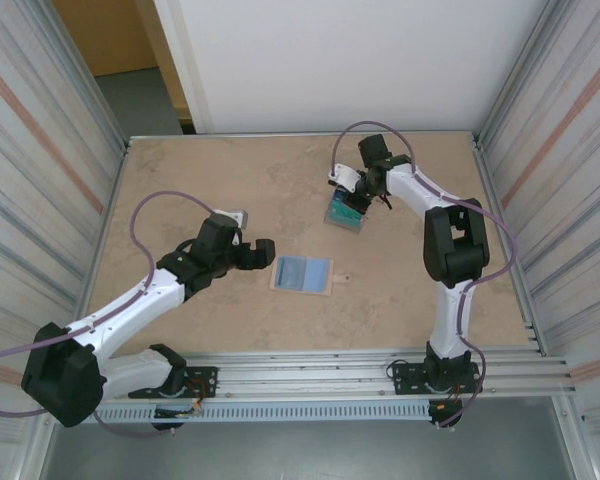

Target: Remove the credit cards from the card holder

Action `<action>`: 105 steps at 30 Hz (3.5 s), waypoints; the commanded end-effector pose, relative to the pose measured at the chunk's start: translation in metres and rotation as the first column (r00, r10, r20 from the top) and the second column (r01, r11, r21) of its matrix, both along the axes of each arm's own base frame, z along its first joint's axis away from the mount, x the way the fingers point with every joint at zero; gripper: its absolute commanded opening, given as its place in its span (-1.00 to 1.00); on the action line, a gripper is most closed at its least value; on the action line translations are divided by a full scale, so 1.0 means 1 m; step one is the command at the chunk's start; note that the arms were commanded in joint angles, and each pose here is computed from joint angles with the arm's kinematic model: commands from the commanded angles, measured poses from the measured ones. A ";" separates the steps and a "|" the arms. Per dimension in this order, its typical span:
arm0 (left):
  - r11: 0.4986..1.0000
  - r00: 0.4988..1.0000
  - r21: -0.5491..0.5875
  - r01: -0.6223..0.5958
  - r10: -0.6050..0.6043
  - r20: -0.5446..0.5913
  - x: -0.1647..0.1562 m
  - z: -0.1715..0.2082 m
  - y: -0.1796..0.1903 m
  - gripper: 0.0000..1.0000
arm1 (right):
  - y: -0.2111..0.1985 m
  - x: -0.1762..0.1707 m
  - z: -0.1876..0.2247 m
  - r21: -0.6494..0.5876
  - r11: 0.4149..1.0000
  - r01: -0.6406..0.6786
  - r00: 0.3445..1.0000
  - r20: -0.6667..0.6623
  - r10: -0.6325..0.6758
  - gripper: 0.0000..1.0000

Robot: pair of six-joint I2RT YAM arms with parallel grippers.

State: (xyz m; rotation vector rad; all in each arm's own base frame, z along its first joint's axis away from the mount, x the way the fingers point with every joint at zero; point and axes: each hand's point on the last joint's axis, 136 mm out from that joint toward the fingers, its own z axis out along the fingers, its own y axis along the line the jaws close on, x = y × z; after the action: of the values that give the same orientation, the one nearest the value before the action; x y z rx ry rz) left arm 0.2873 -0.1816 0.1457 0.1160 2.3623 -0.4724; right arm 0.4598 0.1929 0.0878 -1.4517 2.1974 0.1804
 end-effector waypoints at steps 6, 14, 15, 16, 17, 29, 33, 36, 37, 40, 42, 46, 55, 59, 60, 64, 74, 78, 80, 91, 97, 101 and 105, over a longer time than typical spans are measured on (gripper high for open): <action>1.000 1.000 -0.027 -0.008 0.008 0.016 0.002 0.005 0.001 0.97 | 0.010 -0.021 -0.008 0.020 1.000 -0.006 0.991 -0.134 0.009 -1.00; 0.999 1.000 -0.036 -0.003 0.004 0.020 0.002 0.007 -0.001 0.97 | 0.005 -0.011 0.004 0.002 0.999 0.046 0.994 -0.095 -0.046 -0.68; 0.999 1.000 -0.036 -0.003 0.003 0.019 0.002 0.007 -0.001 0.97 | 0.003 -0.009 0.005 0.001 0.999 0.055 0.995 -0.090 -0.054 -0.62; 0.999 1.000 -0.036 0.000 0.001 0.020 0.002 0.007 -0.001 0.97 | 0.002 -0.007 0.007 0.001 0.998 0.064 0.995 -0.082 -0.064 -0.60; 0.999 1.000 -0.037 -0.001 0.002 0.019 0.002 0.007 -0.001 0.97 | 0.002 -0.005 0.009 0.003 0.997 0.073 0.995 -0.073 -0.073 -0.58; 0.999 0.999 -0.040 -0.004 0.005 0.032 0.001 0.012 0.001 0.97 | 0.000 0.000 0.078 0.179 0.959 0.219 0.972 0.047 -0.231 -0.41; 0.999 0.999 -0.042 -0.003 0.004 0.037 0.000 0.015 0.001 0.97 | -0.002 -0.010 0.116 0.310 0.908 0.282 0.942 0.092 -0.323 -0.36; 0.999 0.999 -0.043 -0.002 0.004 0.037 0.000 0.015 0.002 0.97 | -0.006 -0.020 0.136 0.394 0.849 0.351 0.911 0.066 -0.407 -0.24; 0.999 0.999 -0.044 0.000 0.001 0.036 -0.001 0.014 0.001 0.97 | -0.006 -0.024 0.138 0.408 0.833 0.372 0.906 0.036 -0.423 -0.21; 0.999 0.999 -0.046 -0.003 0.005 0.037 -0.001 0.014 0.002 0.97 | -0.008 -0.037 0.131 0.410 0.786 0.462 0.881 -0.109 -0.461 -0.22; 0.999 0.999 -0.049 -0.001 0.003 0.039 -0.001 0.015 0.002 0.97 | -0.009 -0.041 0.117 0.376 0.751 0.542 0.840 -0.239 -0.487 -0.24; 0.999 0.999 -0.049 -0.002 0.004 0.036 -0.001 0.014 0.003 0.97 | -0.003 -0.054 0.074 0.283 0.744 0.606 0.778 -0.407 -0.479 -0.43; 0.998 0.999 -0.054 -0.012 0.014 0.037 -0.001 0.014 0.005 0.97 | 0.006 -0.050 0.020 0.194 0.727 0.659 0.709 -0.483 -0.514 -0.51; 0.998 0.999 -0.054 -0.016 0.018 0.035 -0.001 0.013 0.005 0.97 | 0.009 -0.048 0.002 0.146 0.733 0.664 0.692 -0.491 -0.529 -0.50; 0.998 0.999 -0.055 -0.014 0.016 0.036 -0.001 0.014 0.005 0.97 | 0.009 -0.046 -0.001 0.137 0.733 0.666 0.689 -0.490 -0.534 -0.51; 0.998 0.999 -0.054 -0.014 0.017 0.037 -0.001 0.014 0.005 0.97 | 0.004 -0.040 -0.013 0.092 0.728 0.679 0.675 -0.468 -0.570 -0.51; 0.998 0.999 -0.057 -0.018 0.019 0.033 -0.002 0.013 0.006 0.97 | -0.002 -0.021 -0.003 0.121 0.695 0.709 0.666 -0.441 -0.602 -0.51; 0.998 0.999 -0.057 -0.018 0.020 0.033 -0.003 0.013 0.007 0.97 | -0.007 -0.016 0.001 0.135 0.676 0.725 0.653 -0.446 -0.612 -0.50; 0.998 0.999 -0.057 -0.017 0.019 0.035 -0.003 0.014 0.007 0.97 | -0.009 -0.014 0.004 0.145 0.666 0.732 0.650 -0.442 -0.618 -0.50; 0.998 0.999 -0.059 -0.024 0.026 0.040 -0.003 0.015 0.008 0.97 | -0.018 -0.016 0.055 0.270 0.592 0.759 0.649 -0.373 -0.663 -0.42; 0.998 0.999 -0.058 -0.029 0.031 0.036 -0.005 0.014 0.010 0.97 | -0.020 -0.043 0.092 0.363 0.573 0.735 0.672 -0.268 -0.691 -0.29; 0.998 0.998 -0.055 -0.041 0.043 0.037 -0.006 0.012 0.013 0.97 | -0.018 -0.067 0.108 0.407 0.553 0.727 0.672 -0.254 -0.696 0.39; 0.996 0.997 -0.046 -0.071 0.073 0.035 -0.008 0.010 0.020 0.97 | -0.009 -0.096 0.107 0.392 0.570 0.722 0.677 -0.233 -0.698 0.47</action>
State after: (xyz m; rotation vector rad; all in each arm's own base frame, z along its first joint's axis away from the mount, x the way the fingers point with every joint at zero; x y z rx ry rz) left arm 0.2801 -0.1743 0.1553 0.0819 2.3149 -0.5172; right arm 0.3751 0.1845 0.1947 -0.2718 2.3801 0.4580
